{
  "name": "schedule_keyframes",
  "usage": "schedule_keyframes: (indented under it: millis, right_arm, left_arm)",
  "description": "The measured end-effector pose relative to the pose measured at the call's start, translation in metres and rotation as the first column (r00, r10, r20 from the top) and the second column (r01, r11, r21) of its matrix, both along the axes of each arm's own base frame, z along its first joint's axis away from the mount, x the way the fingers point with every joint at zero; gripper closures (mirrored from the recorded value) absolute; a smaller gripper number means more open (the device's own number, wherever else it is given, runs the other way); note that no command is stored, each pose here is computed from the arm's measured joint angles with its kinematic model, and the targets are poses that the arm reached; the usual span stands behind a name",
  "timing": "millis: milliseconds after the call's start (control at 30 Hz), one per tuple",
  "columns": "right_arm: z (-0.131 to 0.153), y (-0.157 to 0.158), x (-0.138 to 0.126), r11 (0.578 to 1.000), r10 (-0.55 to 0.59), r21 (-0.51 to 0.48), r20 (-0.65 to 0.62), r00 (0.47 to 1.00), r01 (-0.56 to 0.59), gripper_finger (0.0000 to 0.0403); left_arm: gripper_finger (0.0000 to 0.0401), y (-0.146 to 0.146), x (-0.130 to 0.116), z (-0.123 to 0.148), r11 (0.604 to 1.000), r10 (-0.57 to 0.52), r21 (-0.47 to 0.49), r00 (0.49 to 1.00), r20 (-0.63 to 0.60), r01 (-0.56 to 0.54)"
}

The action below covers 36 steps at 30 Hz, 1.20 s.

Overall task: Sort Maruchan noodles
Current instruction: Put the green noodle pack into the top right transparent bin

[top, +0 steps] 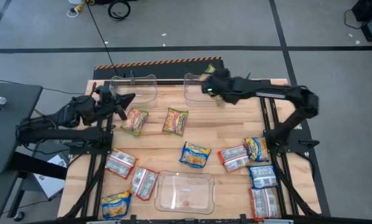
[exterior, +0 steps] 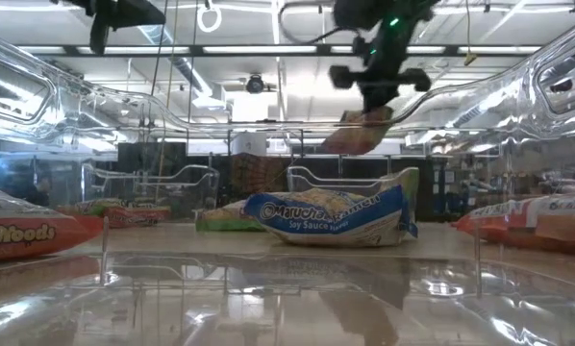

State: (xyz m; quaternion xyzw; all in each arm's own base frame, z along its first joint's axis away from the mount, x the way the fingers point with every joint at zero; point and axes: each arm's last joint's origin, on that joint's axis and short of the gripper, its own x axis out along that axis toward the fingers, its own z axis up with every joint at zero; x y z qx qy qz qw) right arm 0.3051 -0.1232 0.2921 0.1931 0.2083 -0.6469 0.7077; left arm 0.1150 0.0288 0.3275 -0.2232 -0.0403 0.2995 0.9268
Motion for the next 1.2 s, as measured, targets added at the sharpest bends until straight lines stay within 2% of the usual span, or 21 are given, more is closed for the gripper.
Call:
schedule_keyframes:
  millis: [200, 267, 400, 533, 667, 900, 1100, 1200]
  right_arm:
    - [-0.031, -0.014, 0.034, 0.976, -0.219, -0.026, -0.130, 0.967, 0.217, 0.0380]
    - [-0.041, -0.017, 0.036, 0.951, -0.308, -0.015, -0.169, 0.936, 0.310, 0.0380]
    - [-0.063, -0.024, 0.039, 0.890, -0.445, 0.038, -0.151, 0.883, 0.455, 0.0378]
    - [-0.088, -0.025, 0.049, 0.868, -0.483, 0.064, -0.127, 0.866, 0.493, 0.0359]
    - [-0.102, -0.029, 0.050, 0.854, -0.501, 0.063, -0.169, 0.849, 0.516, 0.0358]
    - [-0.099, -0.040, 0.043, 0.842, -0.515, 0.071, -0.192, 0.836, 0.535, 0.0351]
    - [-0.099, -0.051, 0.038, 0.831, -0.513, 0.108, -0.231, 0.826, 0.546, 0.0315]
    - [-0.093, -0.053, 0.035, 0.841, -0.487, 0.123, -0.255, 0.836, 0.527, 0.0292]
  left_arm:
    - [0.0381, 0.003, 0.005, 0.020, 1.000, 0.021, 0.015, 1.000, -0.020, -0.020]
    - [0.0381, 0.003, 0.005, 0.029, 0.999, 0.019, 0.041, 0.999, -0.049, -0.017]
    - [0.0381, 0.004, 0.006, 0.044, 0.997, 0.019, 0.076, 0.995, -0.094, -0.012]
    - [0.0381, 0.004, 0.011, 0.054, 0.994, 0.017, 0.107, 0.993, -0.117, -0.004]
    - [0.0381, 0.005, 0.015, 0.060, 0.991, 0.013, 0.133, 0.990, -0.142, 0.006]
    - [0.0381, 0.002, 0.013, 0.063, 0.990, -0.078, 0.112, 0.990, -0.120, 0.091]
    - [0.0381, -0.003, -0.002, 0.064, 0.982, -0.170, 0.070, 0.981, -0.090, 0.177]
    - [0.0381, -0.005, -0.012, 0.063, 0.978, -0.194, 0.065, 0.976, -0.095, 0.201]
